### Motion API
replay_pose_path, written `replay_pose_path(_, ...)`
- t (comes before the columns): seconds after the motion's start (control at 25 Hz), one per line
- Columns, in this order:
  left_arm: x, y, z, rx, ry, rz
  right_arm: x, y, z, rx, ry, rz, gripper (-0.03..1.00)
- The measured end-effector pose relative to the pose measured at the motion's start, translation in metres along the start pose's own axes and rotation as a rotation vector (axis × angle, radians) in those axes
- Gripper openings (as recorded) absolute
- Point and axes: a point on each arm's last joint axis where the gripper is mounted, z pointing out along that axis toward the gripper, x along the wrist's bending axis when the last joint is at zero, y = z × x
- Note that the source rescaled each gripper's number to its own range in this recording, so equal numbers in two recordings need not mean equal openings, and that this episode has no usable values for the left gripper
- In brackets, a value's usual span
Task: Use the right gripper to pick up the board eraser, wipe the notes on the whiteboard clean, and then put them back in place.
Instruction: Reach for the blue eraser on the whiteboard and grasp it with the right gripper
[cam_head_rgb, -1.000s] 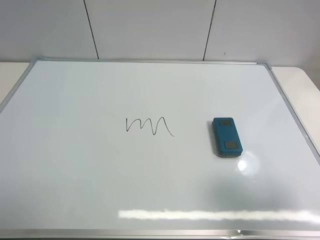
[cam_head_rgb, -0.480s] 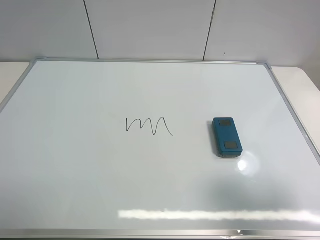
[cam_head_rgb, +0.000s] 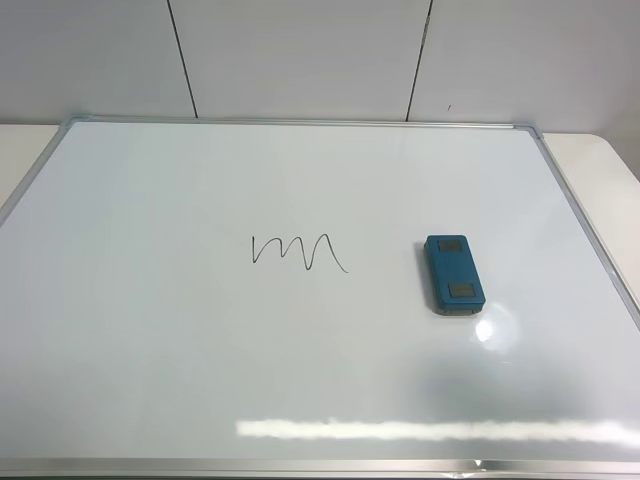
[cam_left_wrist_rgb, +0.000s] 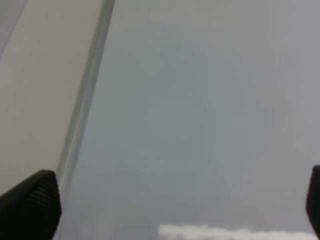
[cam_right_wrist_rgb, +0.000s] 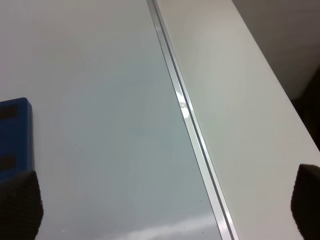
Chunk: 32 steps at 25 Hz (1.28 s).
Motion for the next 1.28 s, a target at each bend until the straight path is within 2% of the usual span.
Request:
replay_pose_path(0.16, 0.0, 0.0, 0.0, 0.0, 0.0, -0.001, 0.001, 0.0, 0.0, 0.0, 0.013, 0.006, 1.0)
replay_pose_path(0.36, 0.0, 0.0, 0.0, 0.0, 0.0, -0.001, 0.01, 0.0, -0.001, 0.001, 0.106, 0.038, 1.0)
replay_pose_path(0.52, 0.0, 0.0, 0.0, 0.0, 0.0, -0.001, 0.013, 0.001, -0.001, 0.012, 0.14, 0.04, 1.0)
replay_pose_path(0.88, 0.0, 0.0, 0.0, 0.0, 0.0, 0.0, 0.013, 0.051, 0.022, 0.206, 0.124, 0.063, 1.0)
replay_pose_path(1.08, 0.0, 0.0, 0.0, 0.0, 0.0, 0.0, 0.014, 0.076, 0.054, 0.327, 0.108, 0.126, 1.0)
replay_pose_path(1.28, 0.0, 0.0, 0.0, 0.0, 0.0, 0.0, 0.015, 0.082, 0.096, 0.465, 0.083, 0.184, 1.0)
